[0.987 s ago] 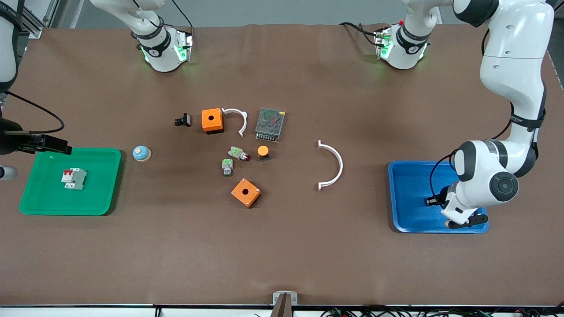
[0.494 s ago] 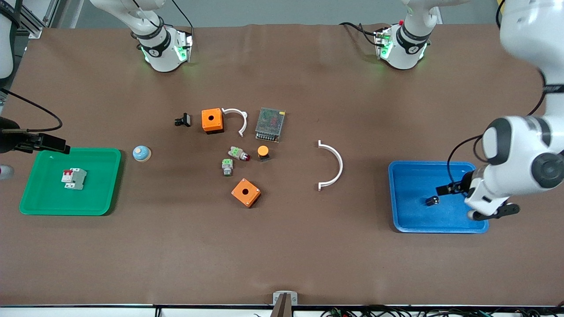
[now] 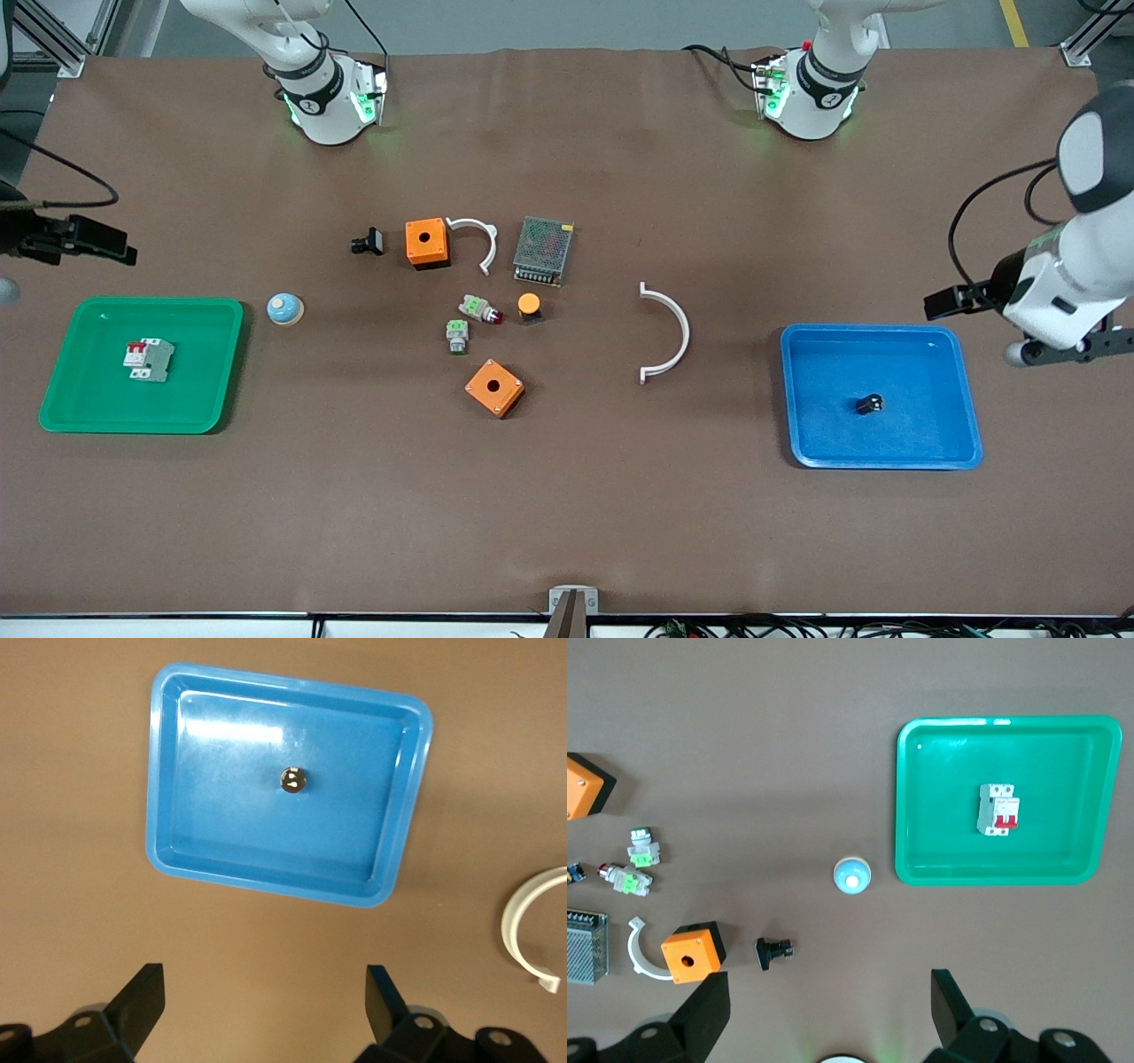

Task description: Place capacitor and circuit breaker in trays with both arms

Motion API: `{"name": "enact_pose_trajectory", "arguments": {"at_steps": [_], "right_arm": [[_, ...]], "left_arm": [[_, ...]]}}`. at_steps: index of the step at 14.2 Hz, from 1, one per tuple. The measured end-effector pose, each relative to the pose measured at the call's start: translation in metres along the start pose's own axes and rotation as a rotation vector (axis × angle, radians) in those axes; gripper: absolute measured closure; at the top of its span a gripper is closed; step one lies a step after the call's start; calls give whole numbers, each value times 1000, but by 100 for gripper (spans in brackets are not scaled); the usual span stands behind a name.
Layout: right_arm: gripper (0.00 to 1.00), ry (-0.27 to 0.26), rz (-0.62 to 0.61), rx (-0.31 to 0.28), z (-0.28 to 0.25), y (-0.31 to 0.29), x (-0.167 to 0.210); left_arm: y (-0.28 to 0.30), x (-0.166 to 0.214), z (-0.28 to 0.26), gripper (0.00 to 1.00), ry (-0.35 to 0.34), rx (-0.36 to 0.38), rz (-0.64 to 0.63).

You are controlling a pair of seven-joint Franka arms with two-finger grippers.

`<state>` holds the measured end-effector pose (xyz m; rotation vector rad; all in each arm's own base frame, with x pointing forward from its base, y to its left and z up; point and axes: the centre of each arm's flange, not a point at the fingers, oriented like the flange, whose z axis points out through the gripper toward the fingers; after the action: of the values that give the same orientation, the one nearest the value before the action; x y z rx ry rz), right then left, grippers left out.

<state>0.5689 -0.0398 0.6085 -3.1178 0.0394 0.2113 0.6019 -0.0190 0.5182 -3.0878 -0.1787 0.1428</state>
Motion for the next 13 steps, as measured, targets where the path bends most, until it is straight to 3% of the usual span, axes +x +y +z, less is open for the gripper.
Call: {"name": "enact_pose_trajectory", "arguments": {"at_steps": [3, 6, 13], "right_arm": [[0, 17, 0, 5, -12, 1, -24], [0, 32, 0, 9, -20, 2, -41], [0, 72, 1, 8, -22, 2, -40]], "left_arm": [[5, -22, -37, 0, 46, -1, 14], [1, -38, -63, 0, 39, -17, 61], [-22, -43, -107, 0, 80, -47, 50]]}}
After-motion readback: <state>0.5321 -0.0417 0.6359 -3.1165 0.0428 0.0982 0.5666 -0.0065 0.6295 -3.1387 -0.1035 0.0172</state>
